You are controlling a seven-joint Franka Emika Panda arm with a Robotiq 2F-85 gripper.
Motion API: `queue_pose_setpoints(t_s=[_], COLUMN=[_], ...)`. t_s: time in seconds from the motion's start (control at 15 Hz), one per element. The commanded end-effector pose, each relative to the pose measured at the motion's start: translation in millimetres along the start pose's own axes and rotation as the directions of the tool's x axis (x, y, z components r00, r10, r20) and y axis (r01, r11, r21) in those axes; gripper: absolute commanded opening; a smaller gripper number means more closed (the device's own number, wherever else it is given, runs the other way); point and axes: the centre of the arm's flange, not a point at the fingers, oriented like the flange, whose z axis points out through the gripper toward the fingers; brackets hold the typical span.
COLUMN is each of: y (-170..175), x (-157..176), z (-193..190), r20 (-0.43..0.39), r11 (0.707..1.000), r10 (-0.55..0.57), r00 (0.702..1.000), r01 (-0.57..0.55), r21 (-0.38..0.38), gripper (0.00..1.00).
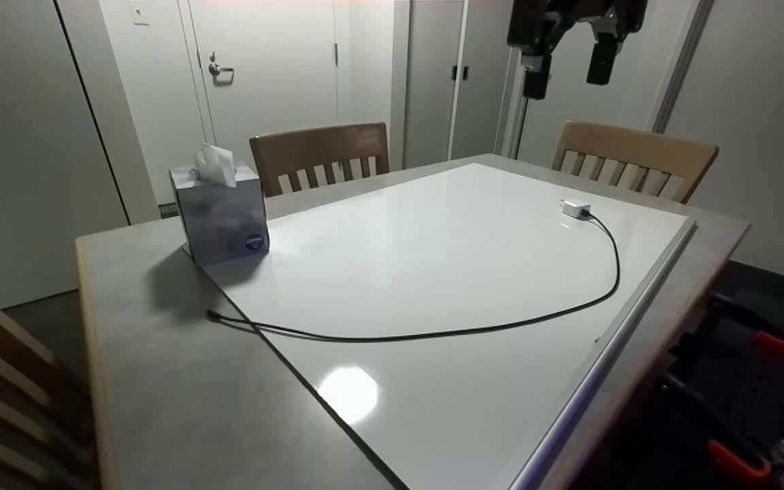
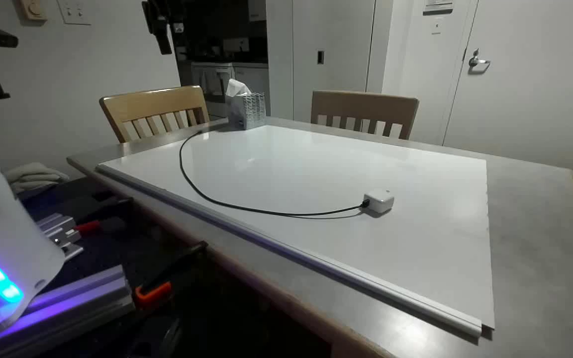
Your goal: Wind the charging cable
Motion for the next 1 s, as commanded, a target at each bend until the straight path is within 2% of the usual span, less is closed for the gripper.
queue_pose_setpoints(t_s=[0.0,0.47,0.93], y=[0.0,0.7,-1.5], x=[0.0,20.3,60.4], z=[0.0,2.5,13.8], r20=[0.000,0.011,0.007], r11=[1.000,0.996,0.969], r10=[0.000,-0.089,-0.237], r00=[1.000,0.996,0.971], r01=[0.000,0.088,0.236], r21=[0.000,0.026,0.065], gripper=[1.00,1.00,1.00])
